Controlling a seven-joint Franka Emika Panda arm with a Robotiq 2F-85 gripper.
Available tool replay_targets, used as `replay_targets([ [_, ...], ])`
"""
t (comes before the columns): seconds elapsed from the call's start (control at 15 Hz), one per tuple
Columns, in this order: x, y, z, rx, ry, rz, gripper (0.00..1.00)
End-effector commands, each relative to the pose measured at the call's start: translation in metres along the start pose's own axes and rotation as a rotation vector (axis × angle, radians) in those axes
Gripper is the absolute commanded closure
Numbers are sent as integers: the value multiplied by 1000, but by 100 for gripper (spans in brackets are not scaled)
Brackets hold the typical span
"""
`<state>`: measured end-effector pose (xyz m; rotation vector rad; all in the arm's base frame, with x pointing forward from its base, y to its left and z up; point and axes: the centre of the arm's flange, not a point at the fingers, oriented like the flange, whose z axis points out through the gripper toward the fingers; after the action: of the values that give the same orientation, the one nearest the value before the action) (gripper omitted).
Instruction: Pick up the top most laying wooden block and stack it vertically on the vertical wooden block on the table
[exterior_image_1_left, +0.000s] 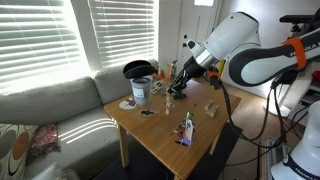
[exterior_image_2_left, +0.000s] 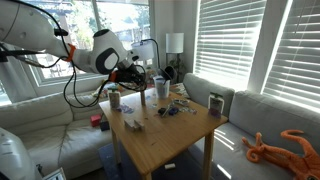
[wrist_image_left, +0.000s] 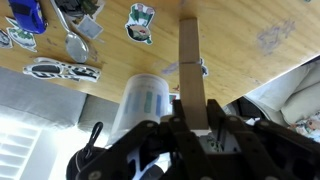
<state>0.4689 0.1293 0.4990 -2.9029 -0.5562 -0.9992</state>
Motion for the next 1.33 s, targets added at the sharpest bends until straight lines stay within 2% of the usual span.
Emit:
replay_targets([
  [0.0, 0, -2, -2, -19, -7, 8, 93],
  [0.47, -1, -1, -1, -19, -12, 13, 93],
  [0.6, -1, -1, -1, -18, -14, 16, 86],
  [0.67, -2, -1, -1, -18, -15, 16, 78],
  [0.73, -1, -1, -1, -18, -16, 16, 46],
  [0.87, -1, -1, -1, -18, -17, 17, 39],
  [1.13, 1, 0, -4, -21, -11, 17, 10],
  [1.27, 7, 1, -11, -33, 3, 14, 1],
])
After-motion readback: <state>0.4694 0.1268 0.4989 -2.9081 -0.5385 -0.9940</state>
